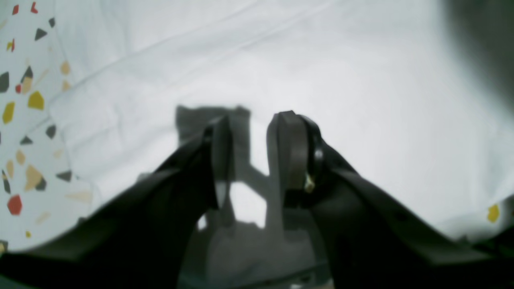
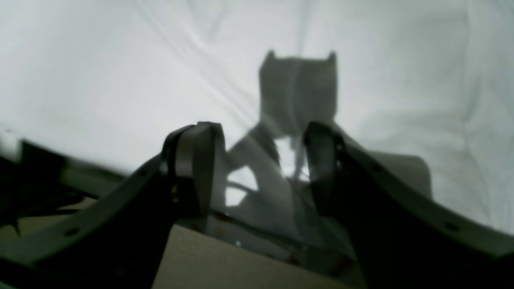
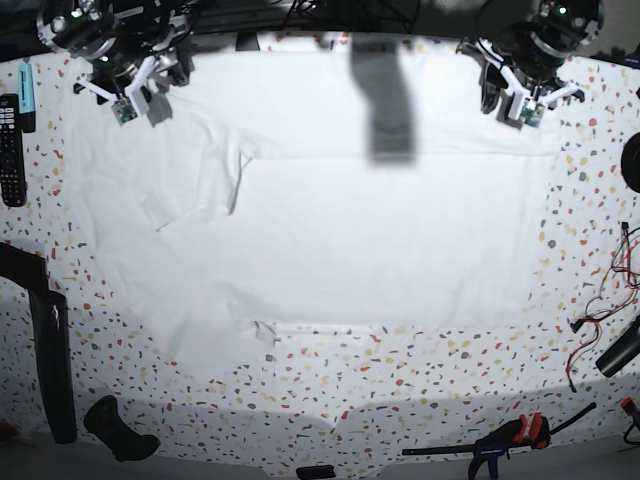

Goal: Fold the T-shirt properly
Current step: 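Pull the shirt with both grippers to spread it flat, then release, then move the left gripper down along the shirt's side edge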

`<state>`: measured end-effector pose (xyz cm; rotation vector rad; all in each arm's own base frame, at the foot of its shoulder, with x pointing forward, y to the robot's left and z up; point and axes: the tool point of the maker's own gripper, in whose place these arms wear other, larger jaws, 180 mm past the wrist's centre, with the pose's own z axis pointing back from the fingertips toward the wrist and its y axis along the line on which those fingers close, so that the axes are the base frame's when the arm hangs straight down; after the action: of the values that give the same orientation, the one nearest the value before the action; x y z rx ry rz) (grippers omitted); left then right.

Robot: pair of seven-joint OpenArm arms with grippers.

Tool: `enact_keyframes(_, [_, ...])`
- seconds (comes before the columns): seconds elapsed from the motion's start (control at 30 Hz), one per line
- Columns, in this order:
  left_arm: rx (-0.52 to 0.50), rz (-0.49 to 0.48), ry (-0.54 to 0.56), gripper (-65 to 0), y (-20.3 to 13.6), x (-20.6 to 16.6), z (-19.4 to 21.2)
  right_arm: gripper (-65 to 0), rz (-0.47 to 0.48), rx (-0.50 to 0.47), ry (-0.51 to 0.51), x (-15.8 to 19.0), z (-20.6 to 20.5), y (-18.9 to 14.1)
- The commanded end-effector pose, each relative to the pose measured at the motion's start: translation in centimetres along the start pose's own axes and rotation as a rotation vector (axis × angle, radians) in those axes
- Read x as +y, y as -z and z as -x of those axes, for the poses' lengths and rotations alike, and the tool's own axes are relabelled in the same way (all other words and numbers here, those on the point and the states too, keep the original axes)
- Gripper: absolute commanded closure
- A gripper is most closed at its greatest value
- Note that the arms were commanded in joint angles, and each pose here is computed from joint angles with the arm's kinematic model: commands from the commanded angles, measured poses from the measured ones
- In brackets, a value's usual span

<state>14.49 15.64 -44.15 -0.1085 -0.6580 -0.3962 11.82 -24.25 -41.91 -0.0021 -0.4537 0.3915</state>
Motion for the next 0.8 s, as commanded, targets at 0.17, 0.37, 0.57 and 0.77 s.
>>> enact_keyframes(0.17, [0.239,-0.011,0.086,-20.0,-1.0,0.0,5.7,-35.7,0.044,0.061,0.058,-2.0,2.3,-1.5])
enact_keyframes(0.37, [0.222,-0.011,0.087,-20.0,-0.9,0.0,5.3,-35.7,0.032,0.045,0.073,-1.8,2.0,-1.6])
enact_keyframes(0.57, [0.185,-0.01,0.087,-20.0,-0.7,-0.1,4.7,-35.7,0.01,-0.009,0.085,-1.4,0.4,-1.9])
enact_keyframes(0.77, [0.169,-0.011,0.088,-20.0,-0.6,0.0,4.2,-35.7,-0.039,-0.175,0.089,-0.6,-5.5,-3.1])
